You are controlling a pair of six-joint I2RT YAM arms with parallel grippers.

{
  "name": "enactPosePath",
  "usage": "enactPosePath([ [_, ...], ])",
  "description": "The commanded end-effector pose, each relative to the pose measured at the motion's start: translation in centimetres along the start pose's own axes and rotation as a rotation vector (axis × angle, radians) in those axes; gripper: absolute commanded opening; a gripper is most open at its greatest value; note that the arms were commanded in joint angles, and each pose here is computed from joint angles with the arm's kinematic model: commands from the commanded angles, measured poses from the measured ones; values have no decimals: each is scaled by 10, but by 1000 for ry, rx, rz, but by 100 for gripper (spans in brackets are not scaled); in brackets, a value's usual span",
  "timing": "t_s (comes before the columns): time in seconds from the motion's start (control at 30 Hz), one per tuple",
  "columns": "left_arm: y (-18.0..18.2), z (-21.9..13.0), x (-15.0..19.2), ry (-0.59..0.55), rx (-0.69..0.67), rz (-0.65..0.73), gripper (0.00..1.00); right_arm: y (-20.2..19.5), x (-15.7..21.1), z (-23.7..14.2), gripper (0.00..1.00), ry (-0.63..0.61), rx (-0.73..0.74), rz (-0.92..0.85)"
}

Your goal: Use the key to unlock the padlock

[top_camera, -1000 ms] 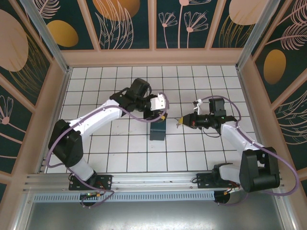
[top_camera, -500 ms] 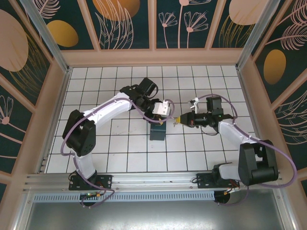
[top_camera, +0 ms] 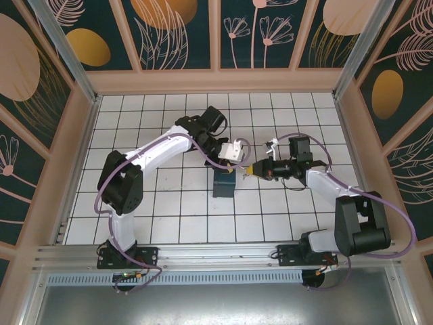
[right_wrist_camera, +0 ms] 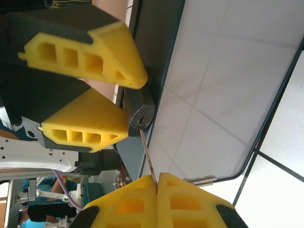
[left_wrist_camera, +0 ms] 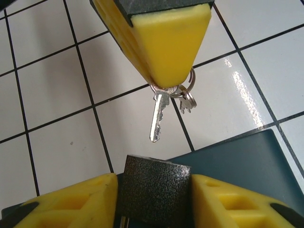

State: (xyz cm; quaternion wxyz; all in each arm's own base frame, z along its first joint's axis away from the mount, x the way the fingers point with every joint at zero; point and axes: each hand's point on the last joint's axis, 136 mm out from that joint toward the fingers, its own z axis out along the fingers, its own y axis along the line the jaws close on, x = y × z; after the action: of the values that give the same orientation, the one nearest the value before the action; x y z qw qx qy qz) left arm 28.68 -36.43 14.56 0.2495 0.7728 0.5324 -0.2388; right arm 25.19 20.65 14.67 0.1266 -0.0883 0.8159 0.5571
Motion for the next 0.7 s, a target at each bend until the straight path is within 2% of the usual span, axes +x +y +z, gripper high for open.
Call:
enactPosePath([
  [0.0, -8, 10, 7, -2, 56, -17, 51, 13, -7, 0, 0, 9, -29, -52],
  [0.17, -8, 12, 10, 6, 60, 0, 49, 22, -6, -2, 0, 4, -64, -56],
  [0.3, -14, 19, 14, 3, 95, -12, 42, 16, -2, 1, 0, 26, -63, -28],
  [0.4, -13, 22, 17, 4, 91, -20, 33, 15, 0, 1, 0, 28, -61, -12],
  [0.5, -11, 22, 13, -23, 68, -13, 27, 15, 5, 1, 0, 33, -65, 8],
  [0.67, -7, 12, 2, -82, -42, 22, 27, 16, 18, -1, 0, 32, -109, 52],
])
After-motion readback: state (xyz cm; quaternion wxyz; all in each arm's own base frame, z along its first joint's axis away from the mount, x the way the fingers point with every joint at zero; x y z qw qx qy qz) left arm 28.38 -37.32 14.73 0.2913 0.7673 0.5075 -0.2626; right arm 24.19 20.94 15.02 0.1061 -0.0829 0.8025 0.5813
